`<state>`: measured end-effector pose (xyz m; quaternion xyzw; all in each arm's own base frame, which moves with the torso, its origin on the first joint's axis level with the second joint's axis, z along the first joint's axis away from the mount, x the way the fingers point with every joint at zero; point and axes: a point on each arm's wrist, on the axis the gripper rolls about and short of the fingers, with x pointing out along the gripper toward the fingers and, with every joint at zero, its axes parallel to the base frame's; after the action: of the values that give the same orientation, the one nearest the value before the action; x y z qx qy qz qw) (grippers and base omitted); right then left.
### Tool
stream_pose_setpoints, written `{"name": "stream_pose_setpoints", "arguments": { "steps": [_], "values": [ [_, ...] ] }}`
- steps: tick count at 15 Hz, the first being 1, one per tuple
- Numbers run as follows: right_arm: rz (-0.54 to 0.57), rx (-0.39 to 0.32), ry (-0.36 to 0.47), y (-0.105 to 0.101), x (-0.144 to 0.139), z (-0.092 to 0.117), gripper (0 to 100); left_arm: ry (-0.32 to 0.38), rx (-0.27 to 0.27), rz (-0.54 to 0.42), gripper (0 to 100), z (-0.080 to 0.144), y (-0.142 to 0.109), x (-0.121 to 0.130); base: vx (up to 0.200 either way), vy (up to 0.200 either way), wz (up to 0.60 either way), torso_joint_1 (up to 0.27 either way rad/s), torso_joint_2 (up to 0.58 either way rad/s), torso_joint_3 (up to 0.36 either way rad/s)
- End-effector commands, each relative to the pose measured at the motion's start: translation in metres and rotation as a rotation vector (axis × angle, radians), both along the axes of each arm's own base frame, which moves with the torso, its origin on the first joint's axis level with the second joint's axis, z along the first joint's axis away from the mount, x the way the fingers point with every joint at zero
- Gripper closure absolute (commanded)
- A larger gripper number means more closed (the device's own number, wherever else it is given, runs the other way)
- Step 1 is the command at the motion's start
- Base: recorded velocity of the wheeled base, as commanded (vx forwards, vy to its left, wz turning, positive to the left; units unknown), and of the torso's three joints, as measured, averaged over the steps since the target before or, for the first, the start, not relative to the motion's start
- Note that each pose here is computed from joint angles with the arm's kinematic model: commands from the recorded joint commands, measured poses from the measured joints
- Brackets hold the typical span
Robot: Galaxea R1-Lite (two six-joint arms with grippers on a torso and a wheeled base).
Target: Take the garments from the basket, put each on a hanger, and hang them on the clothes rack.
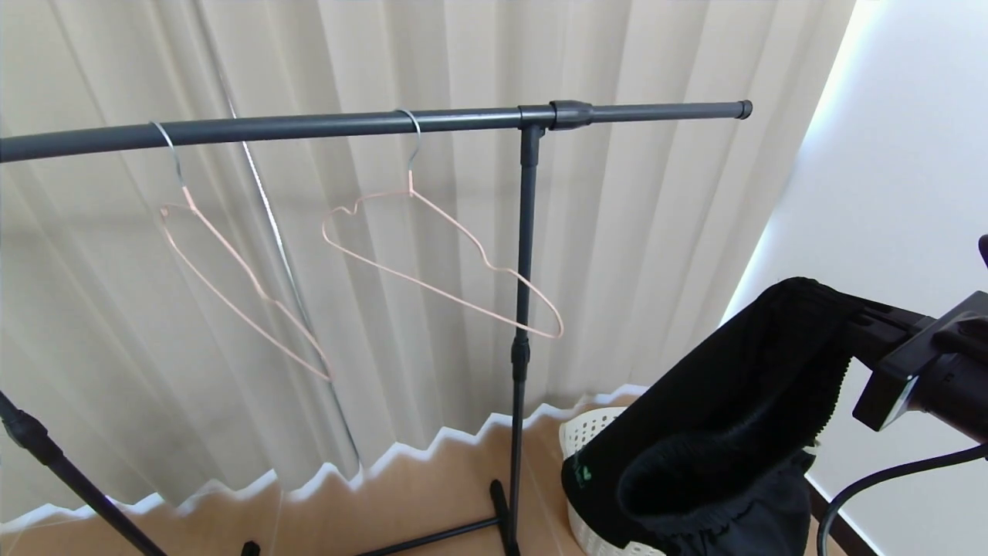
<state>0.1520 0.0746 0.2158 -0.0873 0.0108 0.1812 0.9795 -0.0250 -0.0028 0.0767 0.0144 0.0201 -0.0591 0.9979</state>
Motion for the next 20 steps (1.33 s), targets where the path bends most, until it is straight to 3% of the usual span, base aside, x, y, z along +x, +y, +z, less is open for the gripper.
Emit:
{"name": "stream_pose_setpoints", "arguments": {
  "steps": [1,12,20],
  "values": [
    [0.001,-0.003,0.004,0.0003,0.0004,-0.0012,100,0.001,0.001,0.001,0,0.0000,0.0000,0.0001,0.000,0.000,0.00,0.217,-0.57,-0.334],
    [0.001,-0.010,0.015,0.0004,0.0005,-0.0040,100,0.001,-0.002,0.003,0,0.0000,0.0000,0.0001,0.000,0.000,0.00,0.218,-0.52,-0.347],
    [-0.001,-0.022,0.028,0.0001,0.0000,-0.0084,100,0.001,-0.004,0.003,0,0.0000,0.0000,0.0001,0.000,0.000,0.00,0.163,-0.36,-0.212]
  ]
}}
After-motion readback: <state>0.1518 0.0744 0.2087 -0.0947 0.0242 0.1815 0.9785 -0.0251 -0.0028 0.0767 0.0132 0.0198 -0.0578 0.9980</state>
